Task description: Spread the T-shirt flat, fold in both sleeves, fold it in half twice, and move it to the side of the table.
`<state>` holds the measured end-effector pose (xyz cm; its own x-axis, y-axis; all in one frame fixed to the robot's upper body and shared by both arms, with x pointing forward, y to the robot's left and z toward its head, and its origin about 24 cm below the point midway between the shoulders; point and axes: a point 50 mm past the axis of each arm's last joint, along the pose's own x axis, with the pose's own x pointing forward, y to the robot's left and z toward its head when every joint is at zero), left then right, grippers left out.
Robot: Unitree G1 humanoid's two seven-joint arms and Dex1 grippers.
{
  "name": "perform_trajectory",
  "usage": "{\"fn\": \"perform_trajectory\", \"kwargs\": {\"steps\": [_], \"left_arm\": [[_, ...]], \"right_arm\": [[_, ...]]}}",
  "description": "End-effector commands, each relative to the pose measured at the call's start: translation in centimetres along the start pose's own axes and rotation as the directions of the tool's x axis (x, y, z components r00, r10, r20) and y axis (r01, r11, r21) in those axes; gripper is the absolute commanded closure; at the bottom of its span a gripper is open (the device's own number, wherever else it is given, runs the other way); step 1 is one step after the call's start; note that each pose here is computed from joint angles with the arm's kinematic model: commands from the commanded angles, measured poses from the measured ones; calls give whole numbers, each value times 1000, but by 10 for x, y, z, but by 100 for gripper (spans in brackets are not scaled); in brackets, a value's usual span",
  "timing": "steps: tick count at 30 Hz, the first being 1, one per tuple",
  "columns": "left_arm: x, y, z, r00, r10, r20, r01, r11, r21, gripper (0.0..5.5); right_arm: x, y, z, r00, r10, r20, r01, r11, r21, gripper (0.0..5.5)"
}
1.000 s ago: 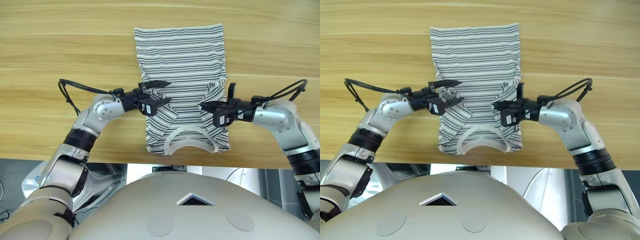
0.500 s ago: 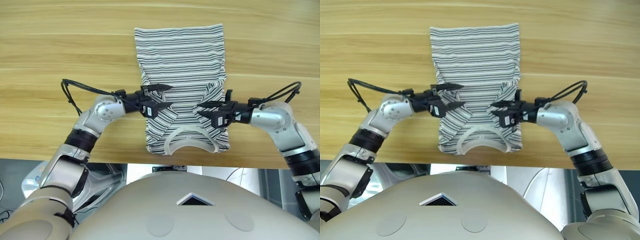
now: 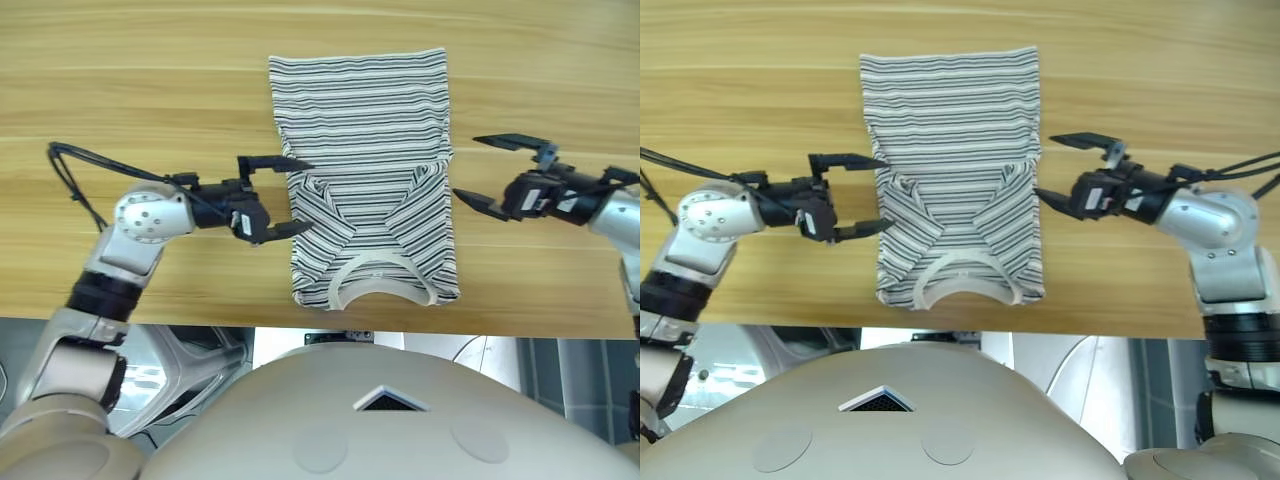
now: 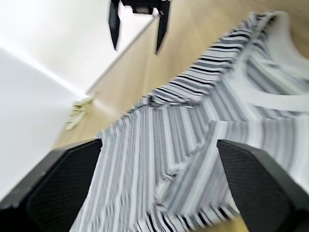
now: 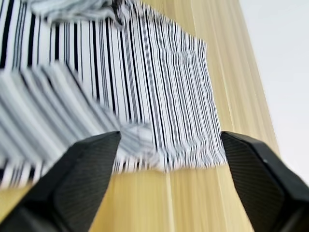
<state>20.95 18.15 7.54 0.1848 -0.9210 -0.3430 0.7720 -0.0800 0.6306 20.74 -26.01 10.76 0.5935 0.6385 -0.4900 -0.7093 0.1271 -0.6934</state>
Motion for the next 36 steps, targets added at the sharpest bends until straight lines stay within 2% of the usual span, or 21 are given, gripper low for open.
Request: {"fn": "perform_trajectory", "kwargs": {"steps": [1, 3, 6, 11, 19, 24, 36], "left_arm": [[-31, -16, -1, 981, -156, -115, 151, 987, -52, 109], [-40, -34, -4, 954, -252, -161, 239, 966, -97, 109], [-44, -55, 1, 932, -329, -152, 308, 941, -142, 109], [-27, -68, 5, 949, -301, -93, 285, 947, -149, 109], [-11, -75, 9, 962, -268, -49, 258, 953, -157, 109], [-2, -75, 12, 968, -251, -20, 245, 957, -155, 109], [14, -79, 1, 970, -236, -54, 229, 967, -115, 109]], "right_arm": [[-30, 9, -12, 995, 49, -93, -48, 999, 15, 105], [-37, 22, -15, 989, 98, -112, -95, 995, 35, 62], [-42, 41, -16, 977, 176, -117, -168, 983, 73, 12], [-33, 71, -13, 961, 270, -59, -260, 956, 132, 12], [-21, 97, -9, 933, 360, 9, -356, 920, 163, 12], [-19, 103, -3, 922, 384, 43, -386, 909, 157, 12], [-8, 110, 9, 910, 398, 113, -410, 904, 118, 12]]}}
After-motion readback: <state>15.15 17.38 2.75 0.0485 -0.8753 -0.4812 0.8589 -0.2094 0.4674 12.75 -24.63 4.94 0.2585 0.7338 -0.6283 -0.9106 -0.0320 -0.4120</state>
